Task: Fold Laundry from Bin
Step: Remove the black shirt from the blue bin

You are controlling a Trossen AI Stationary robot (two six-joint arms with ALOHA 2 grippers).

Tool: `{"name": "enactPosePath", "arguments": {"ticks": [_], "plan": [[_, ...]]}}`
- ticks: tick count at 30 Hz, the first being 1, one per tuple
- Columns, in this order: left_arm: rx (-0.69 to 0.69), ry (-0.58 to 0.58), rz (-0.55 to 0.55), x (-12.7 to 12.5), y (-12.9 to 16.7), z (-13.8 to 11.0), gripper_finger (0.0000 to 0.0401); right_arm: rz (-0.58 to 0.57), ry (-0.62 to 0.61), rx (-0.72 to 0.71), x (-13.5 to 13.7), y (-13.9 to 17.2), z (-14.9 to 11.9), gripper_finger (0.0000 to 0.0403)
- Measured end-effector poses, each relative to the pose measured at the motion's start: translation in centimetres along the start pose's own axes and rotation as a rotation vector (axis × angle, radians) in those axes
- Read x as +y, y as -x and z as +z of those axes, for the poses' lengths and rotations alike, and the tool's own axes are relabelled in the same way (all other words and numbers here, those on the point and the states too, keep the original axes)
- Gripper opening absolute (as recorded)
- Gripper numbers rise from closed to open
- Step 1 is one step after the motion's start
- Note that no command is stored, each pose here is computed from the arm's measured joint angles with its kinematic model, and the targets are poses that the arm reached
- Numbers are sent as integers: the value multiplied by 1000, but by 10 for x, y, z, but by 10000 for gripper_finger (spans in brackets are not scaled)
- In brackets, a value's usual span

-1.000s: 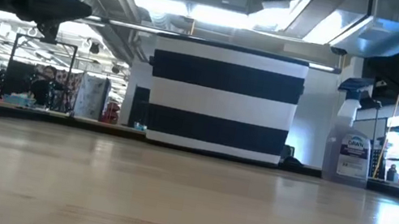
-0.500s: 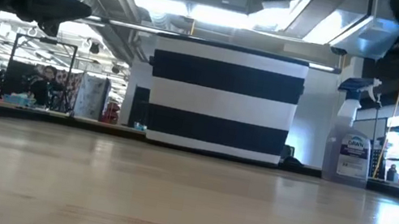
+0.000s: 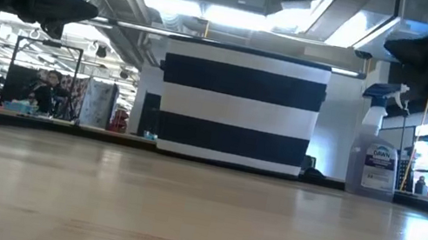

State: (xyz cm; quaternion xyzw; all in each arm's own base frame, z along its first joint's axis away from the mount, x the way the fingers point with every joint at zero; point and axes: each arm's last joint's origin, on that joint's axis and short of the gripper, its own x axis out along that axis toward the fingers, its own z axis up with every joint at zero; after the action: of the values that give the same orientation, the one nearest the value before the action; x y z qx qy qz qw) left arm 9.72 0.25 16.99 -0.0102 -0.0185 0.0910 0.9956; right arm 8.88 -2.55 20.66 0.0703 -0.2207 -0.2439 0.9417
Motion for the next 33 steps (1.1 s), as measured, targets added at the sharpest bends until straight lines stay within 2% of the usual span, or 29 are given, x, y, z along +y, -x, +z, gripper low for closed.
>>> {"name": "enactPosePath", "arguments": {"ticks": [7, 12, 15, 19, 24, 28, 33], "plan": [[-1, 1, 0, 0, 0, 0, 18, -4, 79, -37, 5, -9, 17, 3], [-1, 1, 0, 0, 0, 0, 18, -33, 153, 93, 15, -33, 34, 3], [-1, 0, 0, 0, 0, 0, 18, -51, 194, 159, 23, -53, 40, 3], [-1, 0, 0, 0, 0, 0, 18, -59, 310, 233, 37, -90, 45, 3], [-1, 0, 0, 0, 0, 0, 18, -160, 487, 299, 54, -140, 58, 7], [-1, 0, 0, 0, 0, 0, 18, -217, 584, 387, 64, -178, 68, 51], [0, 0, 0, 0, 0, 0, 18, -254, 625, 464, 62, -217, 74, 145]]}}
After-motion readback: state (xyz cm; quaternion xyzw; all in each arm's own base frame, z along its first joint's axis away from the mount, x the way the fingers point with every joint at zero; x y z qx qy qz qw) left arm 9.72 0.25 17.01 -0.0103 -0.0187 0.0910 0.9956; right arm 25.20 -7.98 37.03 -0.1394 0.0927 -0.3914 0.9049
